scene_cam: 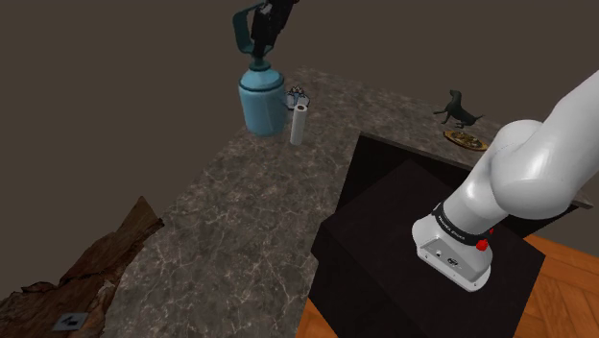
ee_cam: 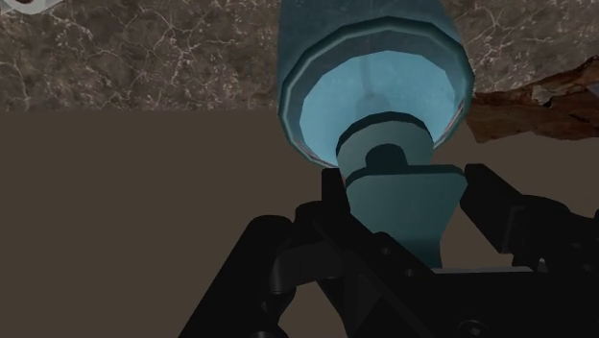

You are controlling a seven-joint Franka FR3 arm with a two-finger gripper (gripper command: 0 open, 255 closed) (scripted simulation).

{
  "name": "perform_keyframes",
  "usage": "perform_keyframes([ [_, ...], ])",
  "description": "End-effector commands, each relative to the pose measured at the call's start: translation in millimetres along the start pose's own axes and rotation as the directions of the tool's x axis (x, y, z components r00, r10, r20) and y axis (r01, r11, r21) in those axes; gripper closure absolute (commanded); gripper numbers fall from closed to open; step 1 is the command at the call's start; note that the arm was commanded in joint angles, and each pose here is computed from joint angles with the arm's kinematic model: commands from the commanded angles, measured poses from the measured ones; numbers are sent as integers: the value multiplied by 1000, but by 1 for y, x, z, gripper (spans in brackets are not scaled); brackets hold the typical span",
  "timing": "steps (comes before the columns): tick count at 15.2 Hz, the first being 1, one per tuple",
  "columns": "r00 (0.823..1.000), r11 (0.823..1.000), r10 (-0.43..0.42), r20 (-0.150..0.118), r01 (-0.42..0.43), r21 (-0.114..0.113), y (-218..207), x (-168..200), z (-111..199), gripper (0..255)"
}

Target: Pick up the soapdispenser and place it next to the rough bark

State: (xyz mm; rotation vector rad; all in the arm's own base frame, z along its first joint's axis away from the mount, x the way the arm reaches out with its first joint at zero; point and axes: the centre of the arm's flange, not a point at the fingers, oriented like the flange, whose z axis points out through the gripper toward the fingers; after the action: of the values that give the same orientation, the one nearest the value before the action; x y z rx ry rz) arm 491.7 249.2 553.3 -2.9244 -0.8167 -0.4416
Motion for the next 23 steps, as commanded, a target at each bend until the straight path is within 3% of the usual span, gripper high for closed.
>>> perform_keyframes([
  [1,1000,1000,2,-2,-2,0,-25,5,3,255],
  [23,1000,1000,2,-2,-2,0,-308,69,19,255],
])
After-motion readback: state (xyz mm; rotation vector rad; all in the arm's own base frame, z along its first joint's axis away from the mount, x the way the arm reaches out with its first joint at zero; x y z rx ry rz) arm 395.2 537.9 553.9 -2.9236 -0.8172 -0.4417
